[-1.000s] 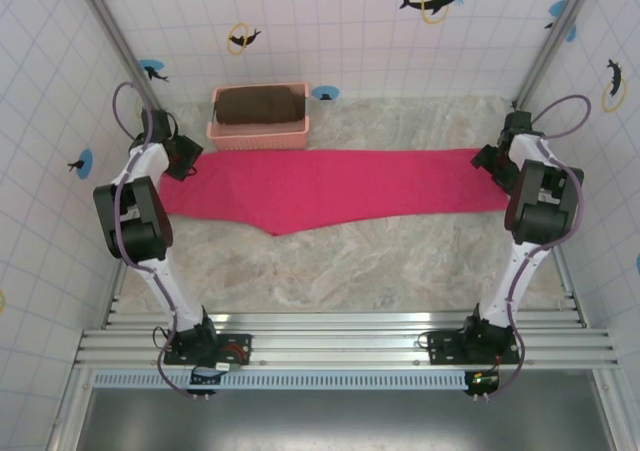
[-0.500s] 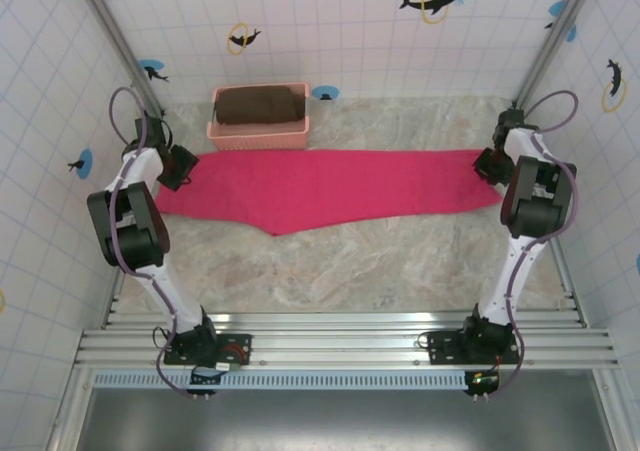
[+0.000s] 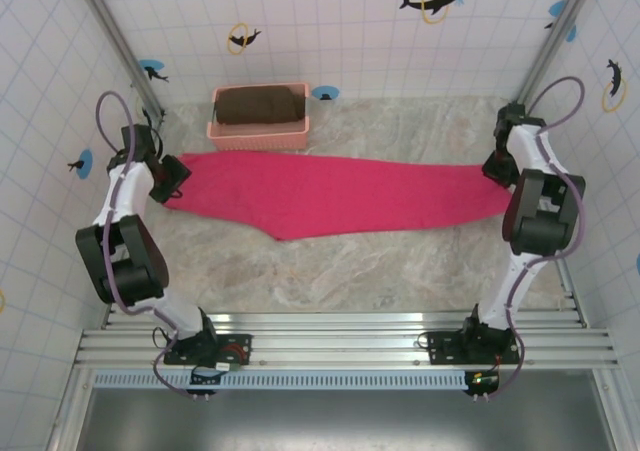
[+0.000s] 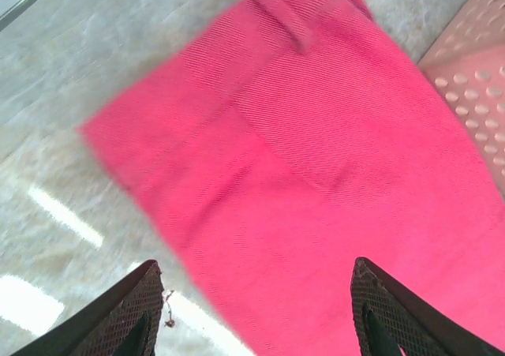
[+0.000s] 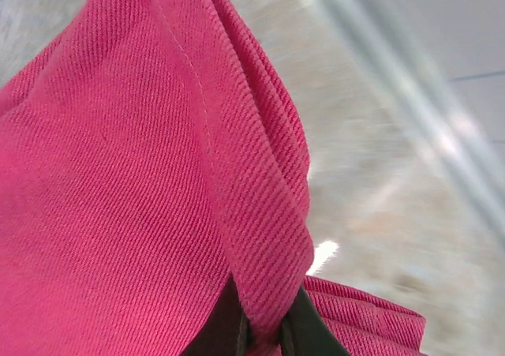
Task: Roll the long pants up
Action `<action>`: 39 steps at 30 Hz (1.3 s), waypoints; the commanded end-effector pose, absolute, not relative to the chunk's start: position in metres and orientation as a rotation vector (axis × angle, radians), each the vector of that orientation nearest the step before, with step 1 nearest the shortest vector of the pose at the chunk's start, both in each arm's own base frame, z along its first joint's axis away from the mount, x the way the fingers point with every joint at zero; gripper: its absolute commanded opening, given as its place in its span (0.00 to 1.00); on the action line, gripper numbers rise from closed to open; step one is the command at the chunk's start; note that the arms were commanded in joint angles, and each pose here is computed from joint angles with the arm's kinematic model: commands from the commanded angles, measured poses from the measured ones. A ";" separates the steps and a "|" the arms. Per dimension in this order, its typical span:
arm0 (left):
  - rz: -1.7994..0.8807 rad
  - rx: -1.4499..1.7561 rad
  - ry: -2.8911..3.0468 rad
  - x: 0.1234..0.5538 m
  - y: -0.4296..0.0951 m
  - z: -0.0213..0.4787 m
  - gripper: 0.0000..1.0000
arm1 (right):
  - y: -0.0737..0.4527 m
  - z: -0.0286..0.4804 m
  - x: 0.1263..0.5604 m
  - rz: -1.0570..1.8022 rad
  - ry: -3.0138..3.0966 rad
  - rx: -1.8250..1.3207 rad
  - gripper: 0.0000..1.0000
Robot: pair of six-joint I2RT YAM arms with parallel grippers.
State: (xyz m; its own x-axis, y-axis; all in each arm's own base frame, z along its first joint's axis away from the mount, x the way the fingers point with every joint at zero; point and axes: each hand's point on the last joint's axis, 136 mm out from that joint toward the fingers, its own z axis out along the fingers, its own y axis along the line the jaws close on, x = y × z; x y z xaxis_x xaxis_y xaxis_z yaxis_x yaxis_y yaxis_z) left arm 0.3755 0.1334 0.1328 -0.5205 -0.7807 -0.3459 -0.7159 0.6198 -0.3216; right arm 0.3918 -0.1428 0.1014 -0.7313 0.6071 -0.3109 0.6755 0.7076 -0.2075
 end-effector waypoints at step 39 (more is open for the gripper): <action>-0.099 -0.741 2.522 0.312 0.064 0.186 0.64 | 0.157 0.320 0.389 -0.541 2.154 -0.027 0.00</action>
